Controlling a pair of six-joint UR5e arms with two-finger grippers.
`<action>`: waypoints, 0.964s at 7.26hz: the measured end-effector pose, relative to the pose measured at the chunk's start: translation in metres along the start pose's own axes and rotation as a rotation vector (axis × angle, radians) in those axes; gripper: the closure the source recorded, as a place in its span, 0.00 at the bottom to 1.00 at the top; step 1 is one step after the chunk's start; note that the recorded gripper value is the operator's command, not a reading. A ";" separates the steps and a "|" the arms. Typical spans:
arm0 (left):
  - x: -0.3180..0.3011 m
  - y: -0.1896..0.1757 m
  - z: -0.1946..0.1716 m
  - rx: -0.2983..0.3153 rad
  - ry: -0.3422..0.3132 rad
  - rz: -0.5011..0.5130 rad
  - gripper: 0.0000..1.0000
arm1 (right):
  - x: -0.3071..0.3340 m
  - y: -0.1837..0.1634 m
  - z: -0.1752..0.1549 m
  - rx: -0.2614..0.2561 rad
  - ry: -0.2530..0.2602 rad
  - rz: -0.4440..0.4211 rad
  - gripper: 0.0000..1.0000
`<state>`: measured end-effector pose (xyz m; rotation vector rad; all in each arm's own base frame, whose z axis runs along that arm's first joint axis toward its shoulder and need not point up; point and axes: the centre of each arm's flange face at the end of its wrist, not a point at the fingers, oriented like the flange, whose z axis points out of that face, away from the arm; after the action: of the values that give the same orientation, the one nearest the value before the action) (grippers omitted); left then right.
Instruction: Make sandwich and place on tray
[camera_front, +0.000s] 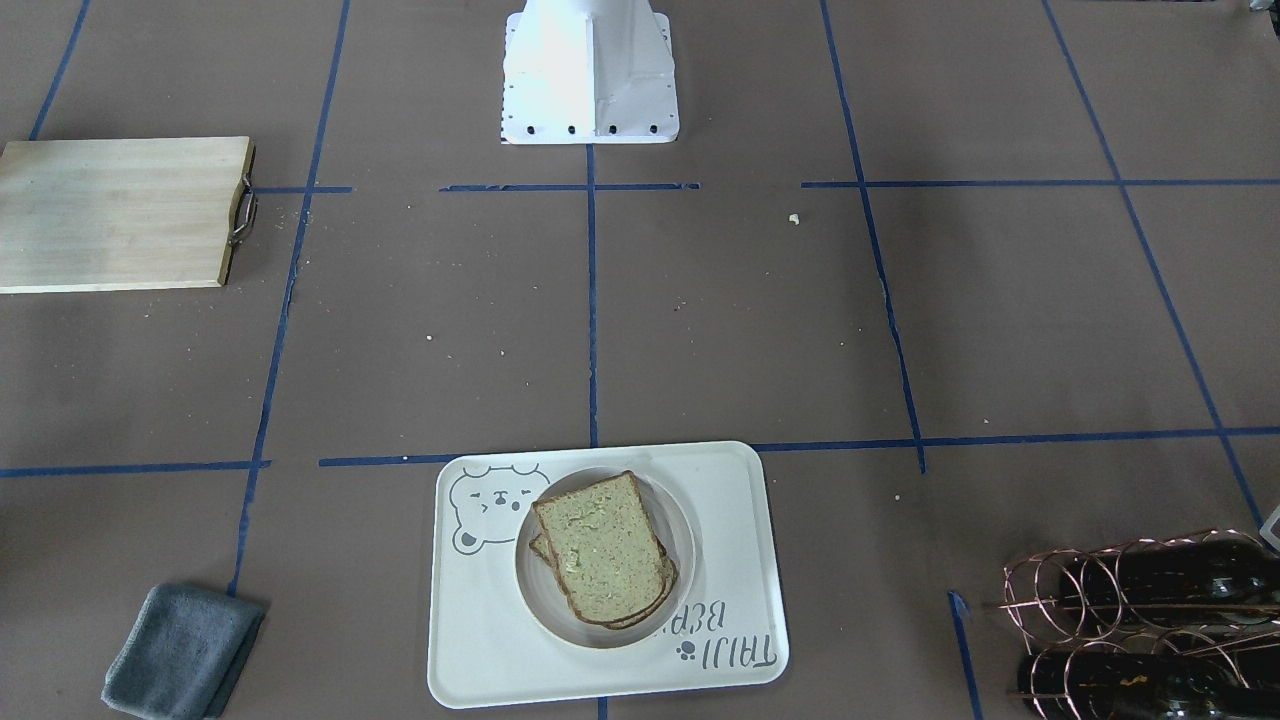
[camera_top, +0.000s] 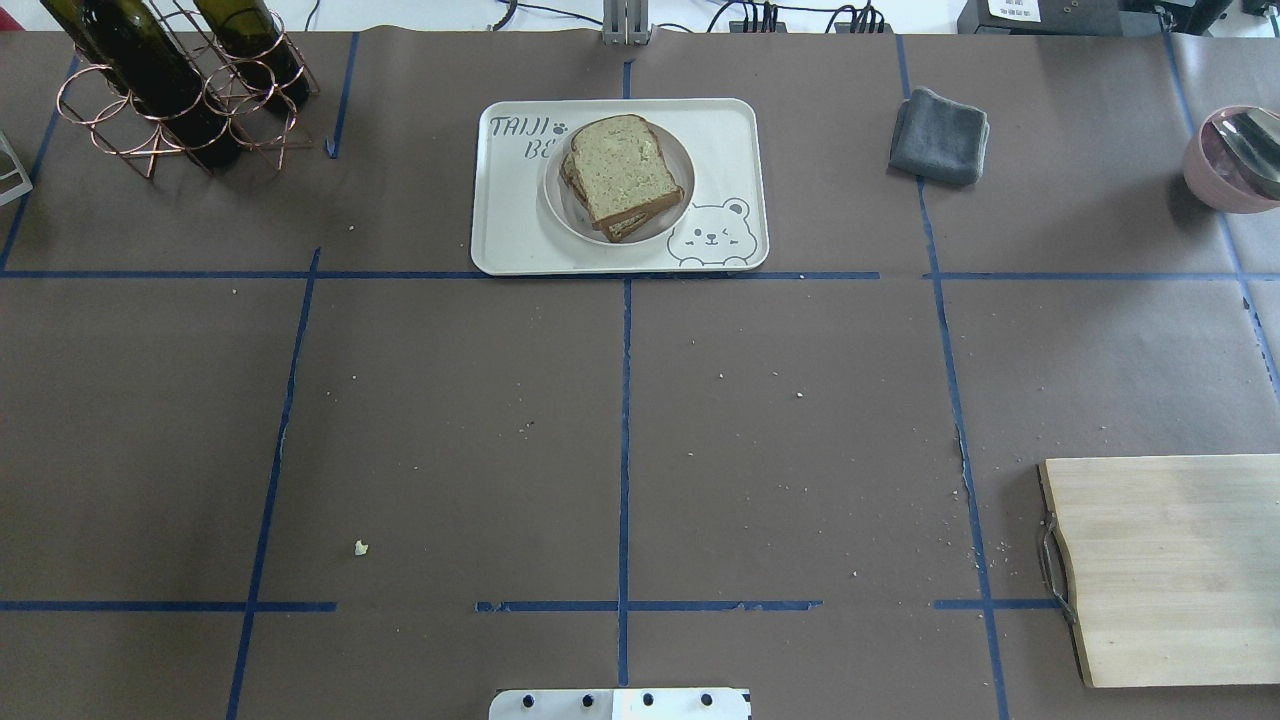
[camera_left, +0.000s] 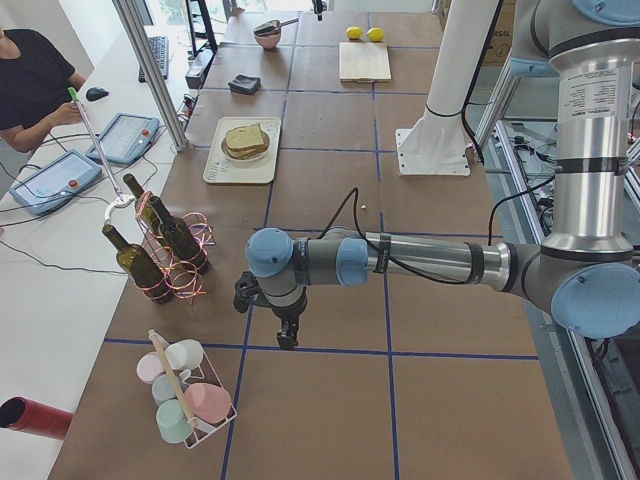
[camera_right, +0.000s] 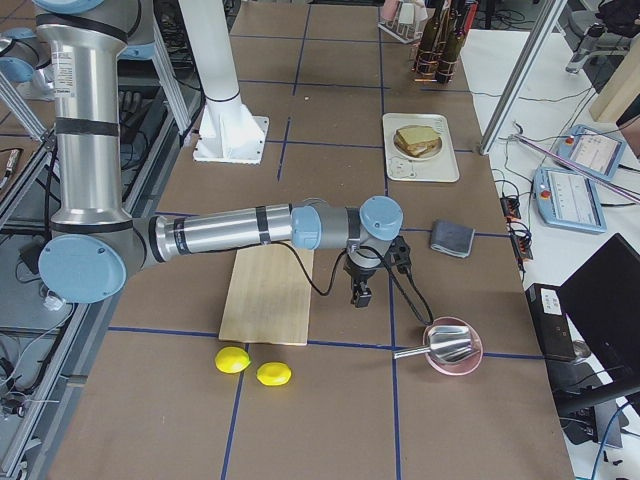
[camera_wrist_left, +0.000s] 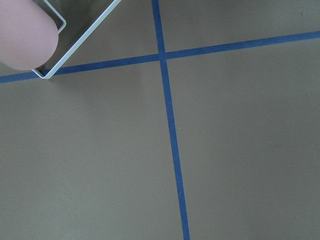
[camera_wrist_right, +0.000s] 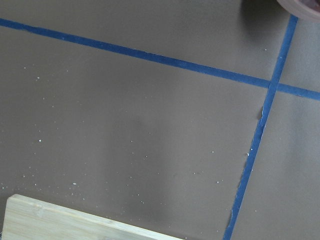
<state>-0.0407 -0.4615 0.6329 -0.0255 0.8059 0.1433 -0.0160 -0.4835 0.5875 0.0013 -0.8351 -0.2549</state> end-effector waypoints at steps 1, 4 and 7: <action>0.000 0.000 0.001 -0.001 0.003 -0.002 0.00 | 0.000 0.000 0.000 0.001 0.000 -0.001 0.00; 0.001 -0.002 -0.001 0.003 0.007 0.001 0.00 | -0.002 0.000 -0.002 0.004 0.000 -0.006 0.00; 0.007 -0.010 -0.006 0.017 0.006 0.018 0.00 | -0.003 -0.005 -0.003 0.018 0.003 -0.021 0.00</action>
<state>-0.0393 -0.4710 0.6233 -0.0022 0.8134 0.1533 -0.0166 -0.4878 0.5824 0.0277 -0.8347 -0.2672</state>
